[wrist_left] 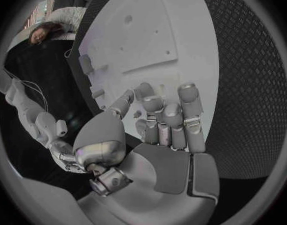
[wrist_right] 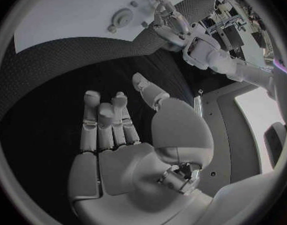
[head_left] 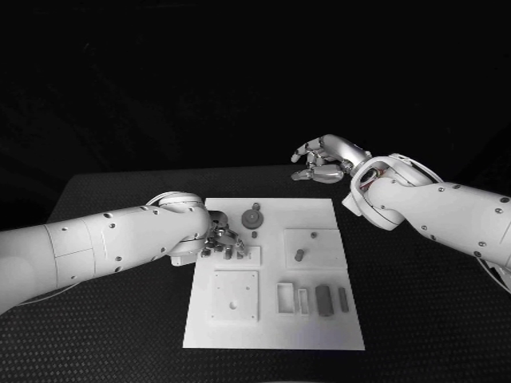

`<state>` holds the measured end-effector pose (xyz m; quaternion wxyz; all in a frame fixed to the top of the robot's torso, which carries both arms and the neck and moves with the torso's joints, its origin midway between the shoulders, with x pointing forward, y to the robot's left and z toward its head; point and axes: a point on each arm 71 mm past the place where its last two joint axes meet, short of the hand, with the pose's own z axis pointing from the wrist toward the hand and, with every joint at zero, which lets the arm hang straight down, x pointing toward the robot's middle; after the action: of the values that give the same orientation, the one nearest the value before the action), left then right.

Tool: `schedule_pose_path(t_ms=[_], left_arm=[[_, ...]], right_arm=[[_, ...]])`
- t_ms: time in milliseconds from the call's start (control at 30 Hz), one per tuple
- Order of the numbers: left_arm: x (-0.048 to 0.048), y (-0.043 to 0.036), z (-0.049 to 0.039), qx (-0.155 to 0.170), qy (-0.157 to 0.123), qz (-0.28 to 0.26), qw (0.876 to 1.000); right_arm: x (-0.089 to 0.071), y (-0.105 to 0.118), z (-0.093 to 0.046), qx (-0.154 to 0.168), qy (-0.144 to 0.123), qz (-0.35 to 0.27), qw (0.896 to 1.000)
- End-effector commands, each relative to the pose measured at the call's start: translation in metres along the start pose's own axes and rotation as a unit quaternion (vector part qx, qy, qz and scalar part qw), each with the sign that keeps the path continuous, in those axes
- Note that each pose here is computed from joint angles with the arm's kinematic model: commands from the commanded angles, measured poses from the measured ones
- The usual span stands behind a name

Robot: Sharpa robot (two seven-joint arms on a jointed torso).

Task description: Assemble the parts on the task board

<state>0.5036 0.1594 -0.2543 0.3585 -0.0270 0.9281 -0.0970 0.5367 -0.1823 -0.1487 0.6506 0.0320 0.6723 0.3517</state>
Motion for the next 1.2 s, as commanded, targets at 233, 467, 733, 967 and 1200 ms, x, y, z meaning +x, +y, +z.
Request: schedule_pose_path(t_ms=[233,467,733,967,1200], left_arm=[[-0.0229,-0.0075,-0.0082,0.04,-0.025,-0.083,0.995],[-0.0488,0.0031,-0.0158,0.047,-0.044,-0.116,0.991],[-0.0834,0.0223,-0.0284,0.019,-0.068,-0.091,0.993],[-0.1003,0.0403,-0.022,-0.018,-0.099,-0.072,0.992],[-0.1075,0.047,-0.0145,-0.036,-0.101,-0.07,0.992]], right_arm=[[0.0,-0.002,0.0,-0.002,0.004,-0.001,1.0],[0.0,-0.003,0.0,0.0,0.004,-0.001,1.0],[-0.001,-0.004,-0.001,0.001,0.004,-0.002,1.0],[0.0,-0.004,0.0,0.001,0.005,-0.002,1.0],[0.0,-0.004,0.001,0.001,0.006,-0.002,1.0]])
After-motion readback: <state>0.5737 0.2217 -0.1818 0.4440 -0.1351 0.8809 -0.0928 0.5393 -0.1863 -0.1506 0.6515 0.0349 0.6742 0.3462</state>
